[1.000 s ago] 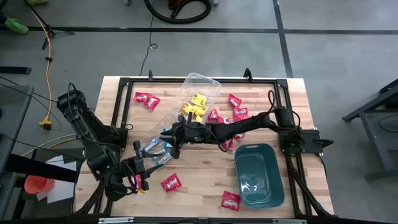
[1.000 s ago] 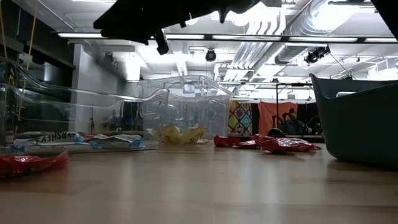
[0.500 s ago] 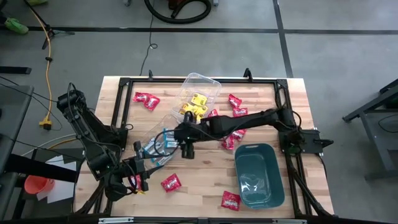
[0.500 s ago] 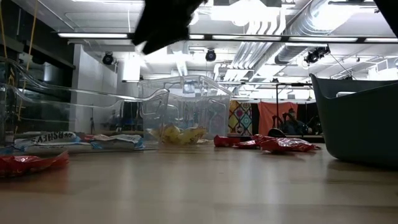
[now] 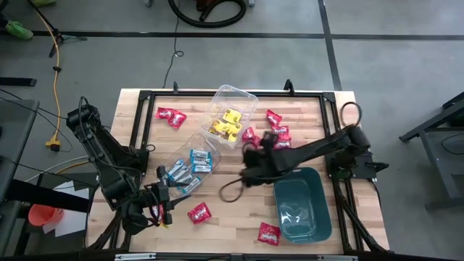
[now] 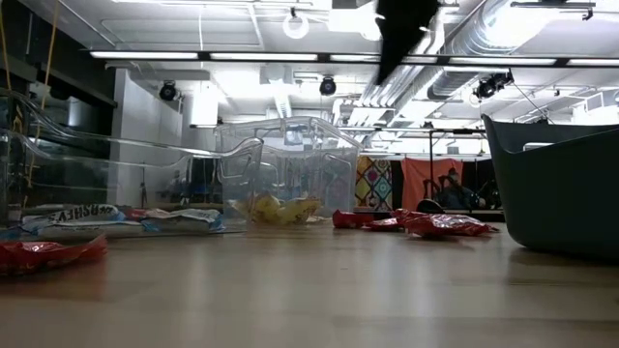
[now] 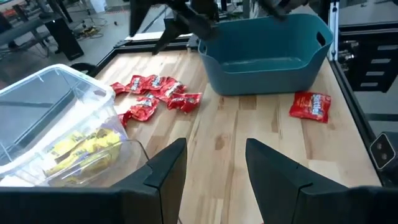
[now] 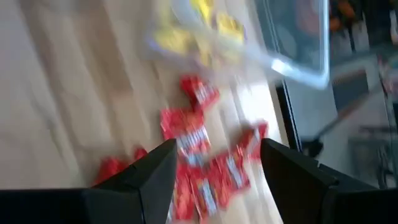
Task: Sort candy
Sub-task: Put the white chocolate into the transparent bin
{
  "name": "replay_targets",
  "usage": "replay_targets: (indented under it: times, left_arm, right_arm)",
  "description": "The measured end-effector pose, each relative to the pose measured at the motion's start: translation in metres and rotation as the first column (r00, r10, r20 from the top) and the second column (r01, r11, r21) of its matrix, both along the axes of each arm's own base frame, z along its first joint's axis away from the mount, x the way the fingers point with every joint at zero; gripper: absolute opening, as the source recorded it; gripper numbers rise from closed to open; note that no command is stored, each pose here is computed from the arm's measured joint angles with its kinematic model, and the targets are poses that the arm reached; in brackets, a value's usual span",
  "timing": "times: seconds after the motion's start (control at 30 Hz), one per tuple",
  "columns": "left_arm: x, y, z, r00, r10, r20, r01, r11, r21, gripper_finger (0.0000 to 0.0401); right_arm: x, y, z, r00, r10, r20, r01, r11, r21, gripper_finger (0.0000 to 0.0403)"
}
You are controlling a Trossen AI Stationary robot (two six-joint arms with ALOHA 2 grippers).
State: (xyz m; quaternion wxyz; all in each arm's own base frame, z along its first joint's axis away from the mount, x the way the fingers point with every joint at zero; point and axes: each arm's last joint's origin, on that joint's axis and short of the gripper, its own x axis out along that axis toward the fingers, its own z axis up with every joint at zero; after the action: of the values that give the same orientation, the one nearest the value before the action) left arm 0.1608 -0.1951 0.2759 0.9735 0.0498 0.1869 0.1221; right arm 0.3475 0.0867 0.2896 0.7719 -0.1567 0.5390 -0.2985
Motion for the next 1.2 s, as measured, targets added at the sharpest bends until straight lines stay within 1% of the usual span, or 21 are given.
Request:
replay_targets:
  times: [0.1,0.17,0.2,0.27,0.33,0.37,0.43,0.47,0.53,0.6,0.7,0.77,0.83,0.93,1.03,1.2]
  left_arm:
    - [0.000,0.000,0.000,1.000,0.003,0.003,-0.003,1.000,0.003,0.0154]
    - [0.000,0.001,0.000,1.000,0.007,0.006,-0.008,1.000,0.005,0.0154]
    - [0.000,0.001,0.000,1.000,0.011,0.009,-0.011,1.000,0.008,0.0154]
    - [0.000,0.001,0.001,1.000,0.022,0.022,-0.022,0.999,0.023,0.0154]
    - [0.000,0.001,0.001,0.999,0.025,0.026,-0.026,0.999,0.045,0.0154]
    - [0.001,0.002,0.001,0.999,0.028,0.030,-0.030,0.998,0.054,0.0154]
    - [0.001,0.002,0.001,0.999,0.029,0.033,-0.032,0.997,0.072,0.0154]
    - [0.001,0.002,0.001,0.999,0.026,0.030,-0.029,0.996,0.081,0.0154]
    - [0.001,0.002,0.001,0.999,0.026,0.029,-0.028,0.996,0.087,0.0154]
    - [0.001,0.002,0.001,0.999,0.026,0.029,-0.028,0.996,0.087,0.0154]
    - [0.001,0.002,0.001,0.999,0.027,0.030,-0.029,0.996,0.084,0.0154]
    - [0.000,0.002,0.001,0.999,0.029,0.031,-0.031,0.997,0.072,0.0154]
    - [0.000,0.002,0.001,0.999,0.029,0.029,-0.031,0.998,0.059,0.0154]
    - [0.000,0.002,0.001,0.999,0.030,0.031,-0.032,0.998,0.054,0.0154]
    - [0.000,0.002,0.001,0.999,0.031,0.033,-0.033,0.998,0.050,0.0154]
    - [0.000,0.002,0.001,0.999,0.031,0.032,-0.033,0.998,0.051,0.0154]
  right_arm:
    - [-0.028,-0.012,-0.013,0.996,-0.084,0.007,0.083,0.996,0.032,0.0226]
    - [-0.045,-0.025,-0.024,0.989,-0.146,0.012,0.145,0.986,0.087,0.0226]
    - [-0.053,-0.032,-0.030,0.984,-0.179,0.014,0.175,0.975,0.137,0.0226]
    - [-0.065,-0.050,-0.039,0.973,-0.232,0.022,0.217,0.937,0.273,0.0226]
    - [-0.070,-0.068,-0.047,0.963,-0.267,0.046,0.223,0.877,0.425,0.0226]
    - [-0.072,-0.076,-0.049,0.958,-0.279,0.068,0.214,0.850,0.482,0.0226]
    - [-0.072,-0.090,-0.050,0.951,-0.285,0.116,0.175,0.812,0.557,0.0226]
    - [-0.072,-0.095,-0.051,0.952,-0.278,0.131,0.157,0.806,0.571,0.0226]
    - [-0.073,-0.104,-0.053,0.955,-0.258,0.144,0.134,0.813,0.566,0.0226]
    - [-0.073,-0.109,-0.055,0.965,-0.222,0.140,0.114,0.835,0.539,0.0226]
    - [-0.072,-0.111,-0.063,0.989,-0.107,0.106,0.041,0.867,0.497,0.0226]
    - [-0.070,-0.111,-0.067,0.996,-0.034,0.078,-0.008,0.875,0.483,0.0226]
    - [-0.068,-0.110,-0.072,0.999,0.016,0.051,-0.038,0.883,0.469,0.0226]
    - [-0.062,-0.111,-0.083,1.000,0.029,0.012,-0.031,0.887,0.462,0.0226]
    - [-0.058,-0.114,-0.097,0.999,0.019,-0.044,0.003,0.887,0.462,0.0226]
    - [-0.052,-0.128,-0.120,0.992,0.021,-0.126,0.038,0.892,0.451,0.0226]
